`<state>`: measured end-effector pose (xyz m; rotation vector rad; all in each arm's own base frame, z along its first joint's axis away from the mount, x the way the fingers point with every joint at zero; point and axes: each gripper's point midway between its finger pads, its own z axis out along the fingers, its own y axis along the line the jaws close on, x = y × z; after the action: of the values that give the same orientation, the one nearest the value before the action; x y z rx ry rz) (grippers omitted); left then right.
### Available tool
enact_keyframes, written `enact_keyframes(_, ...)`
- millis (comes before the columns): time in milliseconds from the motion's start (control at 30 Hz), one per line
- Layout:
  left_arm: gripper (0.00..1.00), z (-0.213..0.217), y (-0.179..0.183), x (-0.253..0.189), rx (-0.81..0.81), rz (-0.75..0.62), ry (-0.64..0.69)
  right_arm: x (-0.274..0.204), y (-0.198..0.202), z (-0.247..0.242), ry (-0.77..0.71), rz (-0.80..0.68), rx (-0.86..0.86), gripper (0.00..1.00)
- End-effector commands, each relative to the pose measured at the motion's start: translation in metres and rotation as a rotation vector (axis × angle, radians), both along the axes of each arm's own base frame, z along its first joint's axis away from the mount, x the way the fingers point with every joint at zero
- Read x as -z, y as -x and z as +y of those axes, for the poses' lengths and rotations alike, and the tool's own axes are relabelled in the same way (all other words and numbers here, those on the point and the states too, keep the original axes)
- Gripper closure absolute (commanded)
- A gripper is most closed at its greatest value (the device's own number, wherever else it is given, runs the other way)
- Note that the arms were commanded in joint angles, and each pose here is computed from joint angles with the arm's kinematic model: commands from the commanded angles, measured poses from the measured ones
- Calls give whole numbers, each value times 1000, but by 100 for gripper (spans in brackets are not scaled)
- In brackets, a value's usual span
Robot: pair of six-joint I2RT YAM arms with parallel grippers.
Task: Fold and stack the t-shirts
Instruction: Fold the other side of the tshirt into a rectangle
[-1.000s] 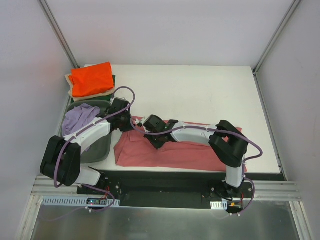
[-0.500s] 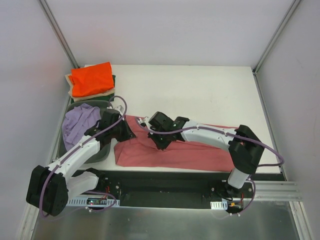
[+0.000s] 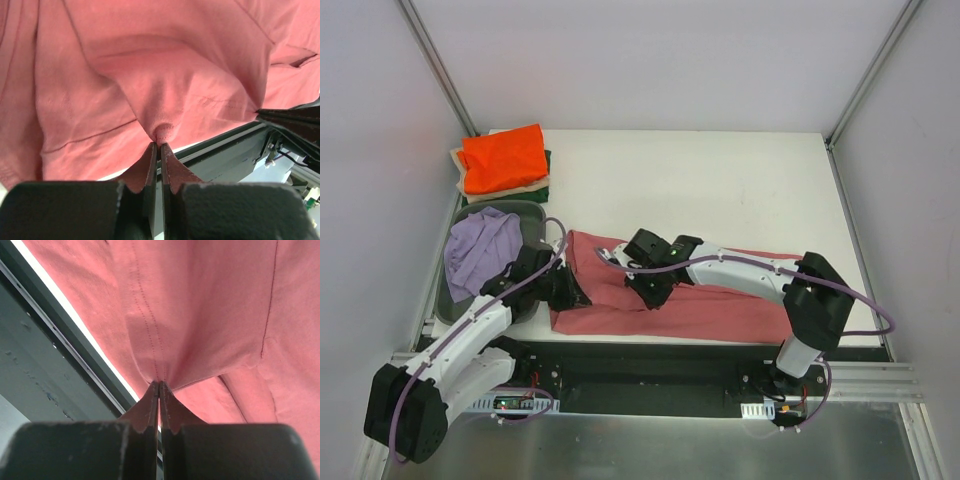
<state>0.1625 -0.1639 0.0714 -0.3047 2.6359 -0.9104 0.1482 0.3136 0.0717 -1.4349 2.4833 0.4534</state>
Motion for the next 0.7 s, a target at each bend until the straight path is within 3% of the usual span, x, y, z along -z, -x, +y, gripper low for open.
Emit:
enact_keyframes(0,100,11,20,10,-37,75,-37,-5,10,-12,13,6,-31,98)
enact_keyframes(133,100,23,22,10,-95,86,-91,2,10,-16,33,11,-26,97)
enact_keyframes(267,100,14,35,5,-53,126,-31,7,8,-19,58,0,-9,94)
enact_keyframes(433,96,16,48,12,-63,174,-28,6,9,-14,41,16,-5,85)
enact_keyframes(500,98,17,49,13,-70,187,-32,5,13,-13,31,36,-6,76)
enact_keyframes(633,63,18,46,6,-82,163,-36,1,16,-14,13,43,8,61)
enact_keyframes(667,44,17,44,1,-79,147,-27,-3,15,-14,3,32,18,60)
